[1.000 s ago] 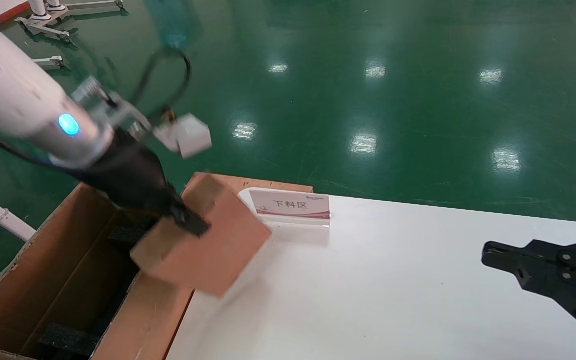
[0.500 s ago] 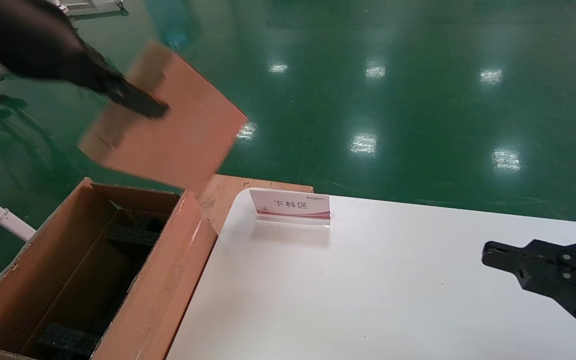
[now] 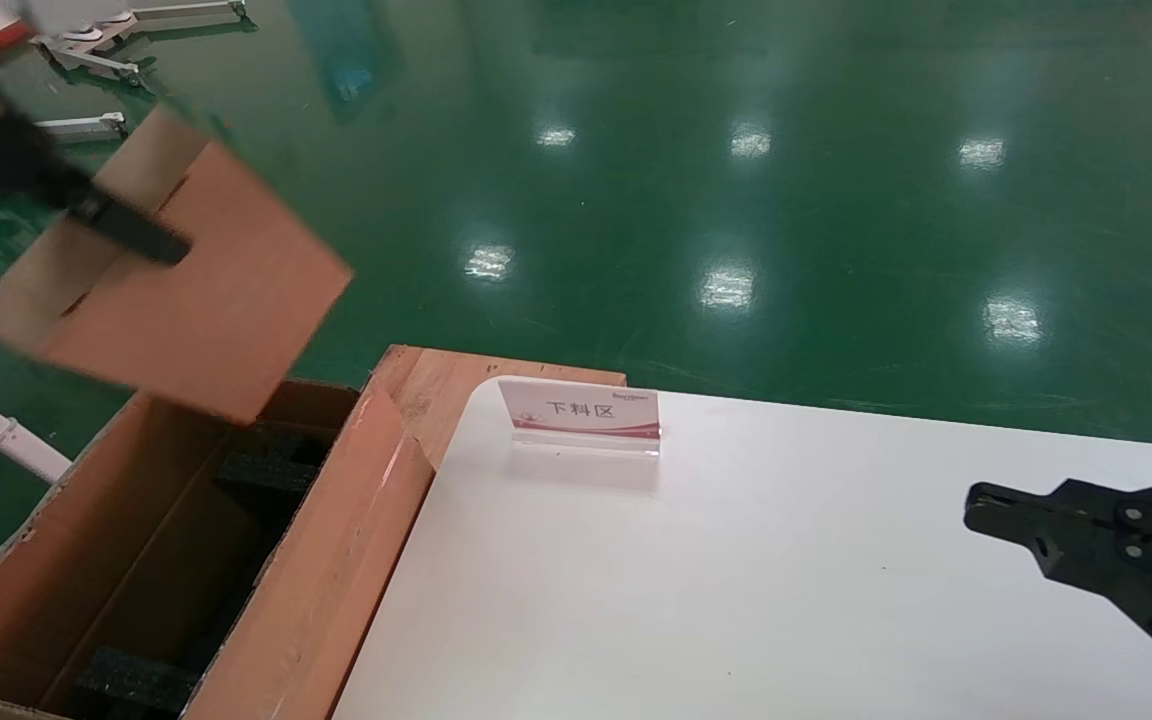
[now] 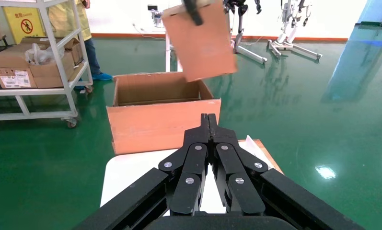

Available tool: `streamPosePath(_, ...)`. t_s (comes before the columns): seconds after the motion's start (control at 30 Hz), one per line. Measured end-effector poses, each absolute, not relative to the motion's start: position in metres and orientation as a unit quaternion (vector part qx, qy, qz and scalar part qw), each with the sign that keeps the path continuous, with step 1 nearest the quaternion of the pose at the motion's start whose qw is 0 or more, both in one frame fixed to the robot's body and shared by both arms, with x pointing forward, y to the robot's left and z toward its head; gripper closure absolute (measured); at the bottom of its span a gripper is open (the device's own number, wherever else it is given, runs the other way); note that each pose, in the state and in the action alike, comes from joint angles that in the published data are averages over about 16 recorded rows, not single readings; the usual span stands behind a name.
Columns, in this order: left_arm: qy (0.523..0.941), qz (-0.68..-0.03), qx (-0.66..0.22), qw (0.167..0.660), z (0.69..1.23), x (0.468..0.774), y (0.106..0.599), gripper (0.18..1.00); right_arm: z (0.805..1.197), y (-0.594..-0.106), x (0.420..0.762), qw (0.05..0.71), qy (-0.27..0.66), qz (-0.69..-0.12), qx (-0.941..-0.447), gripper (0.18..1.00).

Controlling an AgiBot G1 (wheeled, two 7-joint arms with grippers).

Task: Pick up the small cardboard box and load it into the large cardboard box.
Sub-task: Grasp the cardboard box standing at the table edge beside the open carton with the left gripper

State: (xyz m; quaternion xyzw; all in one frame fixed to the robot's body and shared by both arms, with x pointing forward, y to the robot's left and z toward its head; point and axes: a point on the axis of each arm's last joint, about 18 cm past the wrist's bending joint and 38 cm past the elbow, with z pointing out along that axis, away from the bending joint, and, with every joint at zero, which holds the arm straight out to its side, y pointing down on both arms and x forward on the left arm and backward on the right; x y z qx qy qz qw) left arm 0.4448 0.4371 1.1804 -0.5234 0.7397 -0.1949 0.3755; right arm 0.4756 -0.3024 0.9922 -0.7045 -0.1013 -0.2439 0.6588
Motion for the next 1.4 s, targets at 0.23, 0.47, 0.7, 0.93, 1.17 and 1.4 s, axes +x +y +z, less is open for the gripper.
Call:
streamPosePath(0.23,0.731,-0.16,-0.575,0.333,1.153,0.438,0.466,0.879,0.992,-0.302,0.476,0.659,-0.101,-0.244,-0.704,0.957)
streamPosePath(0.47,0.721,-0.147,-0.611,0.291,1.127,0.434,0.49,0.881,0.992,-0.302,0.476,0.659,-0.101,-0.244,-0.704,0.894)
streamPosePath(0.7,0.715,-0.149,-0.631,0.262,1.106,0.433,0.51,0.883,0.992,-0.302,0.476,0.659,-0.101,-0.244,-0.704,0.785)
streamPosePath(0.93,0.713,-0.152,-0.641,0.242,1.087,0.435,0.525,0.886,0.992,-0.302,0.476,0.659,-0.101,-0.244,-0.704,0.628)
streamPosePath(1.17,0.711,-0.15,-0.649,0.227,1.066,0.443,0.537,0.891,0.992,-0.302,0.476,0.659,-0.101,-0.244,-0.704,0.453)
streamPosePath(1.4,0.708,-0.143,-0.656,0.219,1.046,0.455,0.549,0.903,0.992,-0.302,0.476,0.659,-0.101,-0.244,-0.704,0.315)
